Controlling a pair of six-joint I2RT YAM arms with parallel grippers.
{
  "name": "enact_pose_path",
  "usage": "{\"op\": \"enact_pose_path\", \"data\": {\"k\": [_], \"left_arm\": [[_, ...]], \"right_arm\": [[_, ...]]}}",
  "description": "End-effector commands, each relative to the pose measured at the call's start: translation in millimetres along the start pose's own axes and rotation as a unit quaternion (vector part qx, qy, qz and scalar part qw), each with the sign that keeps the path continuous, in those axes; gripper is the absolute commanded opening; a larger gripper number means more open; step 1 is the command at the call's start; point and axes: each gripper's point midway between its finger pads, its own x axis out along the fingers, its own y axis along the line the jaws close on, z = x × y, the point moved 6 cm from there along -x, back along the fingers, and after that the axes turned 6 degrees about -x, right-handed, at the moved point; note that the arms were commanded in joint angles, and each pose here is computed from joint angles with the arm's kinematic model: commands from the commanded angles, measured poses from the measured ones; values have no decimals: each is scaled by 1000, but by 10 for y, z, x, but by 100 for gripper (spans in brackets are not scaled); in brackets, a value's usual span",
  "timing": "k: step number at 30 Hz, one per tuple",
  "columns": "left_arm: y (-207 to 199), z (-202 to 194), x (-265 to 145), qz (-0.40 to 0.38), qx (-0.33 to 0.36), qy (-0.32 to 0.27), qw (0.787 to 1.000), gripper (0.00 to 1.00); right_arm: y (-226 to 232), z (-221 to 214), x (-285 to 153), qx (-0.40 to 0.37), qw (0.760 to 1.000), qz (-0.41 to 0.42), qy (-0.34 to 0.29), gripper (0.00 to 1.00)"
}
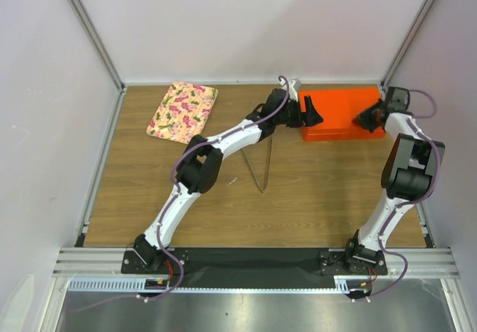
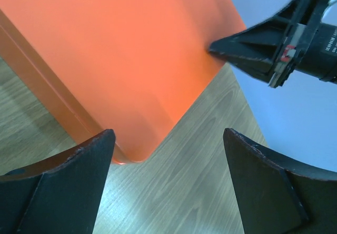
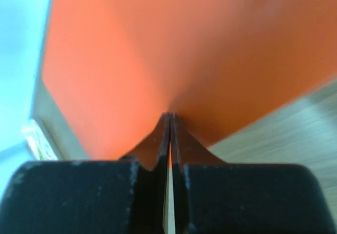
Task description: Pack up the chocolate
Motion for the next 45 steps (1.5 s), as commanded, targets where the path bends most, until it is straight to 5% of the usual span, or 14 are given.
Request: {"op": "enact_pose_path", "data": {"k": [1,8,17,28,30,33,37,45], "left_arm": [[-106,-76,3,-20,3,8,1000,91],[-185,-31,-74,-15,13,5,1000,90],[-363,169,-228,-8,21,-11,1000,91],[-474,354,-177,-46,30,-44,998,91],[-510,395,-169,-52,32,-52,997,91],[-464,346,-143,-51,26,-45,997,91],[-404,263,-153,-48,31,-35,998,91],[-397,293,-128,-45,43,-41,997,91]], "right_arm": [[-585,-321,37,43,996,-59,45,0],[-275,34,-256,21,1000,-17,-14,0],[-189,208,-310,39,999,-14,-17,0],[463,574,-557,-15,993,90,-78,0],[402,526,-452,6,995,83,-60,0],[-217,188,-169,88,996,-32,3,0],[-789,-181,-44,103,990,-97,0,0],[-665,-83,-131,88,994,-68,-23,0]]}}
